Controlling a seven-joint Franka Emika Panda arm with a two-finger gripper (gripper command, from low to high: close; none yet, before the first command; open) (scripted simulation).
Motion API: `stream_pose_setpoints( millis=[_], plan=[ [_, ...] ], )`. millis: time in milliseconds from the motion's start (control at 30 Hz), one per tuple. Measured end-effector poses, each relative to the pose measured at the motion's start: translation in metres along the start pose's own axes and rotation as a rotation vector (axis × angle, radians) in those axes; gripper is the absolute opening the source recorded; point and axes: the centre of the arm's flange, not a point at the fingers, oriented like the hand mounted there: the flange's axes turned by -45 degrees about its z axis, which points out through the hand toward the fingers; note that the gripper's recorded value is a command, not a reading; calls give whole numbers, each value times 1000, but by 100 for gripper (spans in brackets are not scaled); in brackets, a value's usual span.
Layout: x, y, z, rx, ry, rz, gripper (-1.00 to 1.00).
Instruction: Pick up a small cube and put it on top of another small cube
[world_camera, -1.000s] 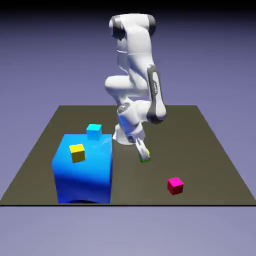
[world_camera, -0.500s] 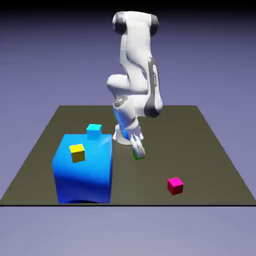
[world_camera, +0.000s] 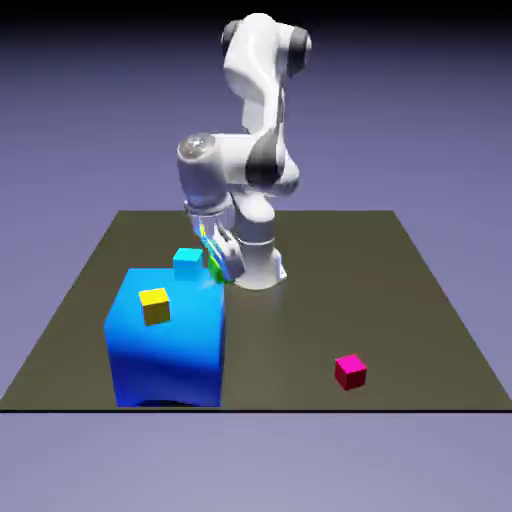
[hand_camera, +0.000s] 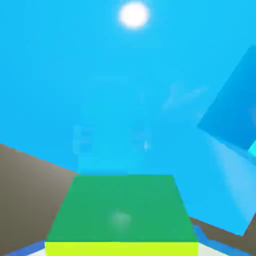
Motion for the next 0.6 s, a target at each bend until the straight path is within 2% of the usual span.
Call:
stream_pose_setpoints(
  millis=[267, 367, 500, 533, 600],
  plan=[
    [34, 95, -38, 216, -162, 626, -100],
    [29, 104, -54, 284, -178, 651, -100],
    [28, 87, 6, 284, -178, 651, -100],
    [28, 85, 13, 284, -178, 651, 100],
    [28, 85, 14, 282, -178, 651, 100]
  ],
)
